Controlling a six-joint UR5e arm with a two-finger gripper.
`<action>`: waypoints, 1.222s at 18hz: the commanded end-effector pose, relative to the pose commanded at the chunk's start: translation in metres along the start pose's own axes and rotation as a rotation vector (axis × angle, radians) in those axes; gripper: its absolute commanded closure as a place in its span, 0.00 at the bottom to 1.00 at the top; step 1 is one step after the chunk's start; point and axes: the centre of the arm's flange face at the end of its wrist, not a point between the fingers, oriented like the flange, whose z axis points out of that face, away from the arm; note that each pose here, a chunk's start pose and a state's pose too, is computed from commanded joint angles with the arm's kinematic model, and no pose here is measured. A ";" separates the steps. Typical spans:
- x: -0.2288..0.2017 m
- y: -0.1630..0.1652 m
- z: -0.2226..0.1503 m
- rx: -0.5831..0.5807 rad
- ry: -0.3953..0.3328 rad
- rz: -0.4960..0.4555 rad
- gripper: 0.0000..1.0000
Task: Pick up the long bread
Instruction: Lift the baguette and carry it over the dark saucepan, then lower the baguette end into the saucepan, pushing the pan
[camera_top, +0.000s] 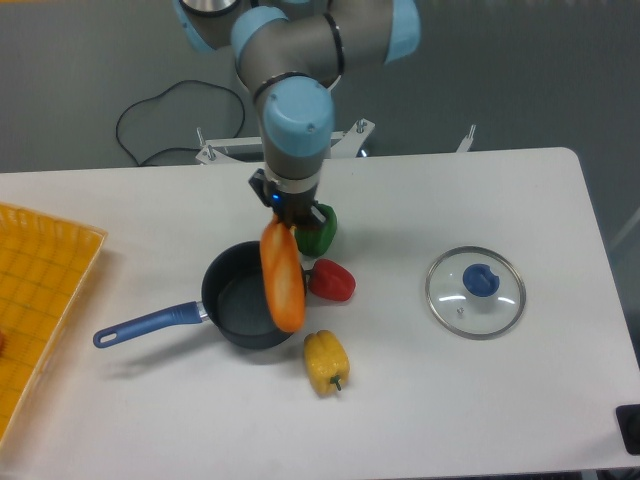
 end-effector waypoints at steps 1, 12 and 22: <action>0.006 -0.002 0.002 -0.026 0.000 0.009 0.83; -0.011 -0.024 0.029 -0.133 0.034 -0.002 0.82; -0.031 -0.041 0.037 -0.137 0.038 -0.031 0.81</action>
